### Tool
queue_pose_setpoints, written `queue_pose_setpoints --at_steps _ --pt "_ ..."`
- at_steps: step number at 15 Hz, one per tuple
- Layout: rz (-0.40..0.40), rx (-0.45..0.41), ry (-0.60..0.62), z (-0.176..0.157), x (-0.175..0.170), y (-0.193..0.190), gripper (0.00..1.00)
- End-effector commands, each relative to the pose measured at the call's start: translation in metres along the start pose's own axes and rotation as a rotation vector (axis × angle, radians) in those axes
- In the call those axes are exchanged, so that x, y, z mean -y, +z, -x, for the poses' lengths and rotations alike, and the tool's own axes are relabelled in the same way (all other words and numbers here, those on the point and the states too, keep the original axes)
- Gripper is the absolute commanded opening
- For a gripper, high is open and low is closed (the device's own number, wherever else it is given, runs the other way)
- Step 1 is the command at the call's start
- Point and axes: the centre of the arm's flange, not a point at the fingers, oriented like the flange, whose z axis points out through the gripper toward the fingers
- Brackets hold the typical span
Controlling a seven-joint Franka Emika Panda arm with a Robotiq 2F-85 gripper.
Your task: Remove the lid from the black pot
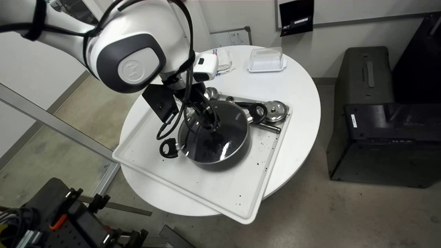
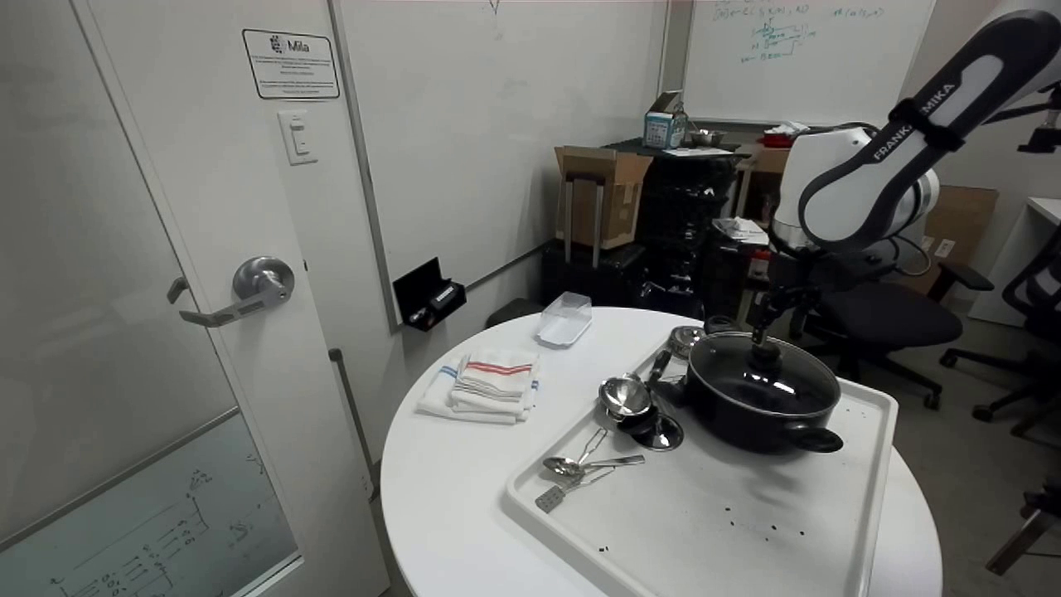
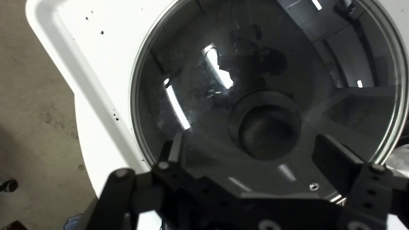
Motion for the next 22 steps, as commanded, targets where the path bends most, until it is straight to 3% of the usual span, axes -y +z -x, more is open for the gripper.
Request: queue_pose_setpoints --at_steps 1,8,9,10,16,22 --pt "-0.003 -0.021 0.007 -0.008 0.004 0.019 1.00" --pt "-0.001 -0.021 -0.006 -0.003 0.009 0.035 1.00" --pt "-0.004 -0.023 -0.007 -0.002 0.009 0.036 0.75" --pt "-0.004 -0.024 -0.008 -0.002 0.009 0.036 0.74" --pt "-0.016 -0.036 -0.020 -0.001 0.013 0.030 0.29" --pt "-0.025 -0.030 -0.021 0.004 0.007 0.017 0.27"
